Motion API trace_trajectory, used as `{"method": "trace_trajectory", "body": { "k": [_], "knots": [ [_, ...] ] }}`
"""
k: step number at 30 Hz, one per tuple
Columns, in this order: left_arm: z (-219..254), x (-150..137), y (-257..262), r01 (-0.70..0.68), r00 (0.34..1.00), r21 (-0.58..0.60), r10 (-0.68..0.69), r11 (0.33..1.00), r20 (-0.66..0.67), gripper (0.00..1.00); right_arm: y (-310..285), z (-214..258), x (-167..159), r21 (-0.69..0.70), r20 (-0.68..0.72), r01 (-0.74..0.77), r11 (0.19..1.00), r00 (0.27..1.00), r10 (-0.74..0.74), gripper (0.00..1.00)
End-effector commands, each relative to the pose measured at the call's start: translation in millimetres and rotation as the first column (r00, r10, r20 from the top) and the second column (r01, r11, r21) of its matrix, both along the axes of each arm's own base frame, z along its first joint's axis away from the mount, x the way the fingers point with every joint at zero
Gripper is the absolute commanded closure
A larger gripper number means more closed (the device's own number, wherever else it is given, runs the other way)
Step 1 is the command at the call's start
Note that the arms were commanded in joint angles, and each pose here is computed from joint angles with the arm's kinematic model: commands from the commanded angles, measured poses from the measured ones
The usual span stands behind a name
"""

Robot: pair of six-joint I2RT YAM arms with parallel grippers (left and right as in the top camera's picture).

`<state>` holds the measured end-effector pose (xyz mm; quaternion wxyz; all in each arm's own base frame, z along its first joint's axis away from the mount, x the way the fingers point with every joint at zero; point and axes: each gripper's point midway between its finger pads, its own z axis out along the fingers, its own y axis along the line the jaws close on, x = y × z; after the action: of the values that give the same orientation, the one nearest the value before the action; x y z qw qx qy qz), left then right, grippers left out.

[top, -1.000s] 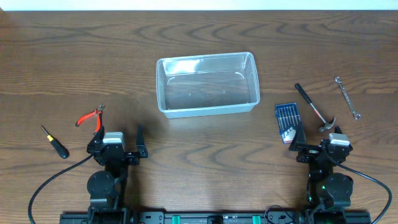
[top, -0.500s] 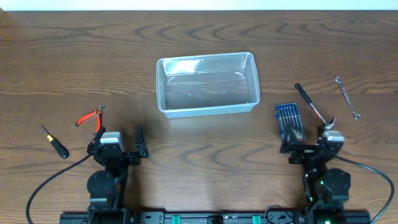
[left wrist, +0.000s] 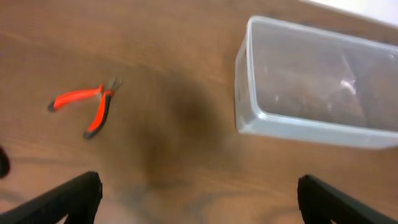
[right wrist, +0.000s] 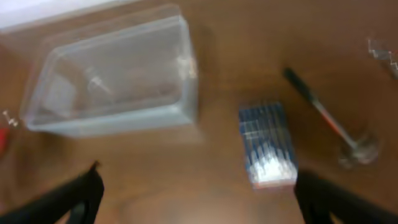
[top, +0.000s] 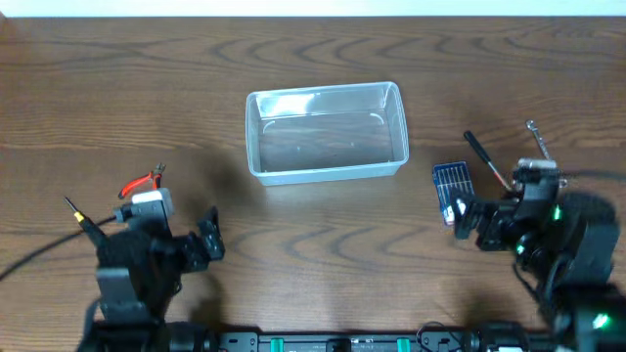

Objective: Pack container
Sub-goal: 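Move the right gripper over the blue screwdriver set case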

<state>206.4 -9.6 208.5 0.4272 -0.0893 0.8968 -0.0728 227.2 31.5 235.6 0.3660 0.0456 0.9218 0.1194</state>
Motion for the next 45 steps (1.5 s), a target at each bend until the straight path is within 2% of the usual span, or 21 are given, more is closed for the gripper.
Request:
{"method": "trace_trajectory", "body": {
  "k": [1, 6, 10, 15, 20, 27, 35, 45],
  "knots": [
    [2.2, 4.9, -3.2, 0.018, 0.997, -0.005, -0.018, 1.000, -0.070, 0.02, -36.4, 1.3, 4.0, -0.200, -0.160, 0.060, 0.978, 0.983, -0.093, 0.01],
    [-4.5, 9.2, -15.9, 0.069, 0.990, -0.058, -0.075, 0.996, -0.119, 0.02, -37.9, -17.6, 4.6, -0.219, -0.417, -0.016, 0.975, 0.905, -0.079, 0.01],
    [-6.0, 7.5, -20.5, 0.087, 0.987, -0.079, -0.096, 0.993, -0.129, 0.02, -40.9, -40.0, 9.8, -0.236, -0.522, -0.070, 0.969, 0.850, -0.066, 0.01],
    [-7.2, 6.3, -20.4, 0.086, 0.986, -0.079, -0.096, 0.993, -0.136, 0.02, -52.9, -55.2, 32.8, -0.308, -0.532, -0.110, 0.945, 0.843, -0.075, 0.01],
    [-7.4, 6.2, -19.5, 0.083, 0.986, -0.075, -0.093, 0.994, -0.137, 0.02, -54.1, -73.1, 54.0, -0.336, -0.560, -0.288, 0.897, 0.827, 0.055, 0.01],
    [-10.2, 6.2, -3.3, 0.014, 0.989, -0.010, -0.015, 1.000, -0.149, 0.02, -54.4, -118.6, 93.1, -0.321, -0.590, -0.277, 0.906, 0.807, 0.038, 0.01],
    [-10.6, 6.5, 1.6, -0.013, 0.989, 0.004, 0.014, 1.000, -0.150, 0.02, -40.2, -179.1, 101.1, -0.269, -0.700, -0.334, 0.903, 0.712, 0.054, 0.01],
    [-10.5, 6.8, 5.0, -0.027, 0.988, 0.019, 0.029, 0.999, -0.149, 0.02, -27.4, -211.6, 111.3, -0.221, -0.709, -0.313, 0.924, 0.702, 0.069, 0.01]
  ]
}}
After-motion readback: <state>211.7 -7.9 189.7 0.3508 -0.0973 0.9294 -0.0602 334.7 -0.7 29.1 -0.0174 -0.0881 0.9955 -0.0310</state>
